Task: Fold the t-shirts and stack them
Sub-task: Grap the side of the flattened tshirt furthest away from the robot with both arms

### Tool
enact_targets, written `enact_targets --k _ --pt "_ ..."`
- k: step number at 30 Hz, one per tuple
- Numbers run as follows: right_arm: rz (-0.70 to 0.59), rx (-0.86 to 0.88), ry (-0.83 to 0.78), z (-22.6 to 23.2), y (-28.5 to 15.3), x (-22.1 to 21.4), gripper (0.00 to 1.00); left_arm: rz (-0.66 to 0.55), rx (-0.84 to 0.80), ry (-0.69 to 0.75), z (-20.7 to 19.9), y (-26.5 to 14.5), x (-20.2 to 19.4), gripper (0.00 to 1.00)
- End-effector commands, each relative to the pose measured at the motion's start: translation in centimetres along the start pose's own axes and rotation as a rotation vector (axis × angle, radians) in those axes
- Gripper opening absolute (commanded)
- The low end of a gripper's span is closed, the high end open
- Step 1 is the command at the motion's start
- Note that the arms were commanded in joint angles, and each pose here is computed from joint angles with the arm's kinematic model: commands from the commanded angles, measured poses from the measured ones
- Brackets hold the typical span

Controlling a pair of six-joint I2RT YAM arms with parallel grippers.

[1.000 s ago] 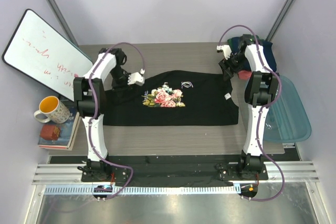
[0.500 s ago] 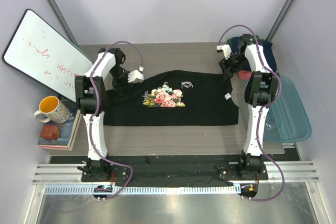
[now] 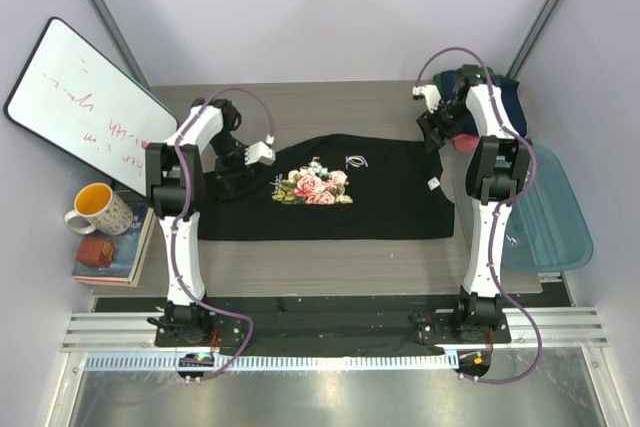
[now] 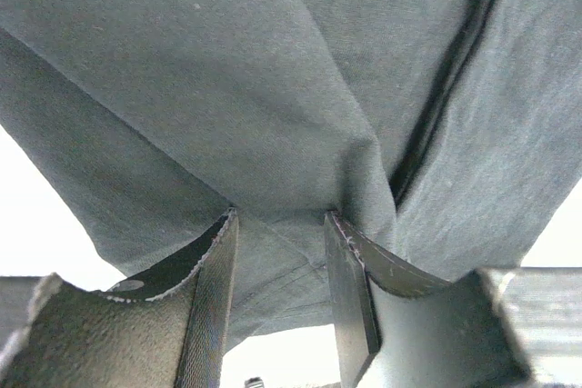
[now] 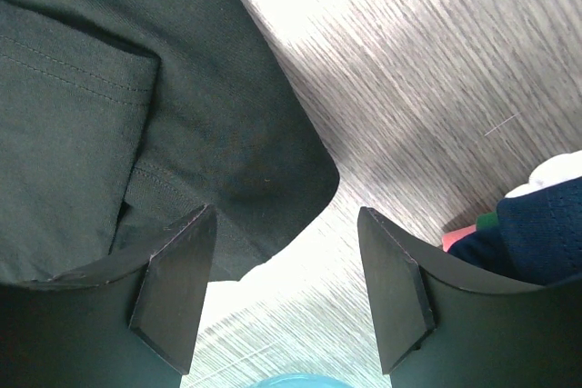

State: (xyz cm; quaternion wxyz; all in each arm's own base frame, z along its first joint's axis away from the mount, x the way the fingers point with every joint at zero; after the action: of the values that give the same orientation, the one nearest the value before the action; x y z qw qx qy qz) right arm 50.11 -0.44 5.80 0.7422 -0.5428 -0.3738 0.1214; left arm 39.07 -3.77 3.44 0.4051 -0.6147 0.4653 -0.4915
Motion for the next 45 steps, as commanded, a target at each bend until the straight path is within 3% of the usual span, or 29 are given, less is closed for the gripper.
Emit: enact_targets --k 1,4,6,7,15,21,27,30,31,33,36,40,45 --pt "-0.058 -0.043 -0.031 -0.4 -2.2 1.9 0.69 0.019 -0.271 -0.113 -8.1 -1.2 -0.4 0.44" --pt "-0.058 -0.041 -0.032 -0.3 -2.2 2.0 0.68 0.033 -0.266 -0.144 -8.6 -0.5 -0.9 0.42" --pt "-0.059 -0.045 -0.036 -0.3 -2.3 2.1 0.68 0.029 -0.237 -0.139 -8.5 -0.1 -0.9 0.21" --pt "-0.057 -0.045 -0.036 -0.3 -2.3 2.0 0.67 0.025 -0.23 -0.152 -8.4 0.0 -0.8 0.01" --pt "-0.06 -0.05 -0.045 -0.2 -2.3 2.4 0.67 0.016 -0.166 -0.172 -6.7 -0.9 -0.4 0.0" --pt "-0.054 -0.05 -0.048 -0.1 -2.2 2.3 0.67 0.04 0.013 -0.161 -3.2 -3.5 -0.2 0.0" --pt "-0.06 -0.055 -0.056 -0.1 -2.3 2.6 0.67 0.035 0.137 -0.167 -0.2 -7.3 0.9 0.2" --pt "-0.062 -0.054 -0.056 -0.1 -2.3 2.7 0.67 0.045 0.159 -0.156 0.1 -8.3 1.0 0.23" --pt "-0.063 -0.053 -0.056 0.0 -2.3 2.7 0.68 0.057 0.157 -0.144 0.1 -8.3 0.7 0.21" --pt "-0.064 -0.052 -0.056 0.0 -2.3 2.8 0.68 0.068 0.155 -0.134 -0.1 -8.2 0.5 0.04" --pt "-0.065 -0.05 -0.056 0.1 -2.3 2.8 0.67 0.073 0.132 -0.133 -0.5 -7.7 0.3 0.0" --pt "-0.064 -0.049 -0.059 0.2 -2.4 2.8 0.67 0.122 0.064 -0.154 -1.9 -5.7 -1.2 0.2" --pt "-0.063 -0.046 -0.062 0.3 -2.5 2.7 0.67 0.143 0.013 -0.198 -2.9 -3.6 -3.4 0.23"
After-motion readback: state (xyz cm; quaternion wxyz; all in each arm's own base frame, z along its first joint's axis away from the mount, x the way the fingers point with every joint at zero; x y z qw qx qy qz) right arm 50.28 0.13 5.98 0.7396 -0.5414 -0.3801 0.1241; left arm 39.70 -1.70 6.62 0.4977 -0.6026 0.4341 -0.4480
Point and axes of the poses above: each gripper's point midway between its finger pads, its own y axis out along the fingers, its own z axis along the line the jaws close on, x = y × z, the point moved 1 cm from there along -y, back along the fingers, and after that the axes turned 5 degrees about y, right-handed, at the moved point
